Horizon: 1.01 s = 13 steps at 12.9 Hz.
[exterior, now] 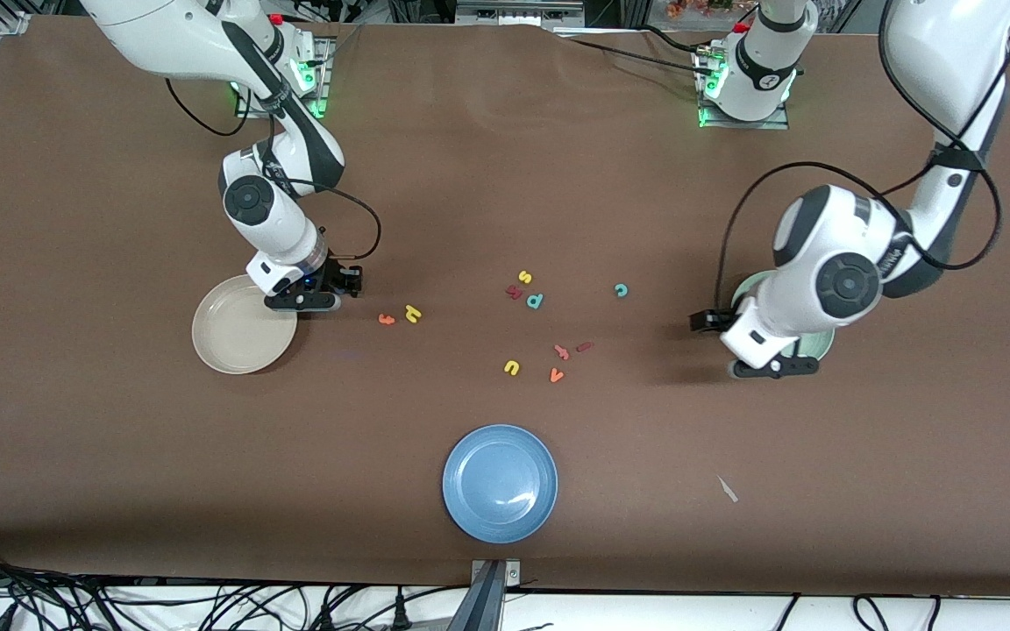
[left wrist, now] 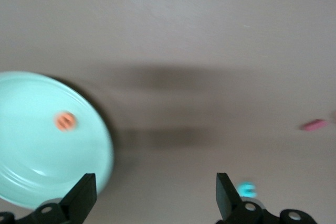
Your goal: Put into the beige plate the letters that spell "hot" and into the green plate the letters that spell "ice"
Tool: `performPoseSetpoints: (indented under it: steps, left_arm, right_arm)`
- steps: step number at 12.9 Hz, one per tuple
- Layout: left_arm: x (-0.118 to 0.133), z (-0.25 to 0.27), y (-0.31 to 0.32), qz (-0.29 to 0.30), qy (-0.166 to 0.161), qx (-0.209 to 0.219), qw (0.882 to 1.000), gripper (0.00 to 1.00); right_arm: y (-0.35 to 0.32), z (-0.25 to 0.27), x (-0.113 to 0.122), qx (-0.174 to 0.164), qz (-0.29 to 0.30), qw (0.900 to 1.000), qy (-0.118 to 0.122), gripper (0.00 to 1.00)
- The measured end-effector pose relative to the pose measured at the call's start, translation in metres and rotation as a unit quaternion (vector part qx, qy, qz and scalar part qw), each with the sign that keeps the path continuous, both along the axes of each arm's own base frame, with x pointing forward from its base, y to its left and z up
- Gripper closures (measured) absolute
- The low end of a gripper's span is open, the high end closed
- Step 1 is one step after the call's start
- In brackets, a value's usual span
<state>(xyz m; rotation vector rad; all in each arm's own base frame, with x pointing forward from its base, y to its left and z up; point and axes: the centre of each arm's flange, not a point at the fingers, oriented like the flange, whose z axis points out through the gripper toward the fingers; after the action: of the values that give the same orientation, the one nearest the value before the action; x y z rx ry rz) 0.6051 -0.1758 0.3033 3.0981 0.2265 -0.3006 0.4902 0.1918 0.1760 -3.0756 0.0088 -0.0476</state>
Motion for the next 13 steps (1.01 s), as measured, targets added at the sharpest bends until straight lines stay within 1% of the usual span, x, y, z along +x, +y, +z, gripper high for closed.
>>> performPoseSetpoints:
  steps: [1, 2, 4, 6, 9, 10, 11, 12, 13]
  left_arm:
    - [-0.009, -0.001, -0.023, 0.02, 0.006, 0.002, 1.0, 0.0]
    - [-0.018, -0.005, -0.044, 0.035, 0.013, 0.007, 0.999, 0.0]
    - [-0.039, -0.023, -0.087, 0.06, 0.027, 0.018, 0.998, 0.0]
    - [-0.057, -0.049, -0.112, 0.077, 0.027, 0.014, 0.997, 0.01]
    - [-0.079, -0.085, -0.118, 0.097, 0.018, -0.001, 0.995, 0.03]
    - [-0.086, -0.094, -0.118, 0.099, 0.016, -0.005, 0.995, 0.06]
    - [-0.092, -0.103, -0.118, 0.101, 0.013, -0.003, 0.995, 0.06]
    - [-0.097, -0.112, -0.118, 0.103, 0.008, 0.008, 0.995, 0.13]
    - [-0.1, -0.122, -0.117, 0.105, 0.002, 0.023, 0.994, 0.15]
  right_arm:
    - [0.0, 0.001, 0.0, 0.0, 0.0, 1.0, -0.001, 0.69]
    - [0.0, 0.001, 0.0, 0.0, 0.0, 1.0, -0.001, 0.74]
    - [0.0, 0.001, 0.0, 0.0, 0.0, 1.0, -0.001, 0.74]
    - [0.0, 0.001, 0.0, 0.0, 0.0, 1.0, -0.001, 0.74]
    - [0.001, 0.004, 0.001, 0.0, 0.004, 1.0, -0.004, 0.74]
    - [0.001, 0.008, 0.003, 0.0, 0.006, 1.0, -0.007, 0.74]
    - [0.0, 0.014, 0.005, -0.003, 0.011, 1.0, -0.007, 0.74]
    - [-0.001, 0.022, 0.007, -0.007, 0.017, 1.0, -0.004, 0.74]
    - [-0.004, 0.033, 0.012, -0.014, 0.025, 1.0, -0.001, 0.74]
